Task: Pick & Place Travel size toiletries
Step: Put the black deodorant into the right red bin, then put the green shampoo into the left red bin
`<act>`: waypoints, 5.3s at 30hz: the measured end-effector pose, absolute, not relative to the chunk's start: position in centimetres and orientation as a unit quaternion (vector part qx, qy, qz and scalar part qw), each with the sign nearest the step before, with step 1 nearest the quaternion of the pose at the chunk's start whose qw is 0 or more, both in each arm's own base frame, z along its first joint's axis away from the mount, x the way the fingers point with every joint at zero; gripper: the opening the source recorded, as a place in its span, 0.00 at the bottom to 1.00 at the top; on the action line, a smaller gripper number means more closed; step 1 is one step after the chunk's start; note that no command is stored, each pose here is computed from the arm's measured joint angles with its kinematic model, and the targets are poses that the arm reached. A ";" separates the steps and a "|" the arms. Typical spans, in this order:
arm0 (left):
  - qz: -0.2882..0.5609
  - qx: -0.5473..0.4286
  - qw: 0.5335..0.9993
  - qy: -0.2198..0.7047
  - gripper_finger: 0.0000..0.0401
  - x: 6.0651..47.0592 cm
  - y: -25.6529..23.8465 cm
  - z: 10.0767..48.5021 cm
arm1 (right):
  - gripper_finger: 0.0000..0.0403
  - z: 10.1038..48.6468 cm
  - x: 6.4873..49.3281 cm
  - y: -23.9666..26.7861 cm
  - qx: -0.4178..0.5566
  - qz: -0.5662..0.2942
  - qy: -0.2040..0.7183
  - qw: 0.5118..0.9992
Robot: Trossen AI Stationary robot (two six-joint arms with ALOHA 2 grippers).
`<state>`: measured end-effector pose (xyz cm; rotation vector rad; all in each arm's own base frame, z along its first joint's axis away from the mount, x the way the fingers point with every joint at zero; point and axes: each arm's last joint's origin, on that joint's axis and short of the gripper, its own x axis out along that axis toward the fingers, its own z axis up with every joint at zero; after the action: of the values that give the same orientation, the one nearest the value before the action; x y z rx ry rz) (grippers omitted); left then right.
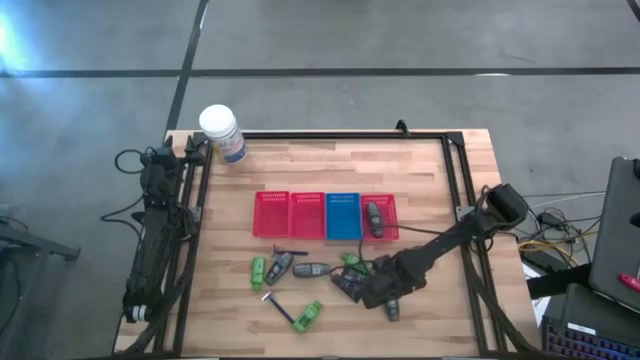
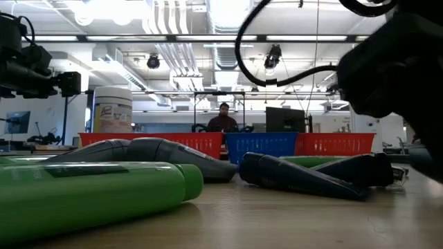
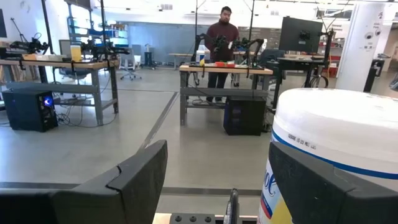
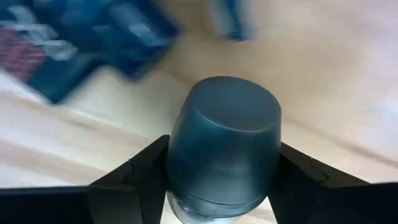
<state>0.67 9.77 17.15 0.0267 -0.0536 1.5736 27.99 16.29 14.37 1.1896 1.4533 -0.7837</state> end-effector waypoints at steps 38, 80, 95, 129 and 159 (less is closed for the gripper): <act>0.708 0.011 0.706 -0.023 0.71 0.7 9.8 17.1 | 0.51 24.7 25.3 -5.1 0.263 -0.261 0.542 0.754; 0.708 0.011 0.706 -0.022 0.71 0.7 9.8 17.1 | 0.59 20.8 28.2 2.8 -0.398 0.173 0.617 0.656; 0.708 0.010 0.706 -0.022 0.72 0.7 9.8 17.1 | 0.69 20.8 28.1 2.9 -0.364 0.172 0.622 0.672; 0.708 0.010 0.706 -0.022 0.72 0.7 9.8 17.1 | 0.89 24.1 26.2 2.0 0.283 -0.090 0.595 0.747; 0.708 0.010 0.706 -0.022 0.72 0.7 9.8 17.1 | 0.72 24.2 26.5 2.0 0.296 -0.113 0.578 0.752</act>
<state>0.68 9.80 17.11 0.0231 -0.0493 1.5737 26.50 1.98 24.24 0.6470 1.2611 -0.2476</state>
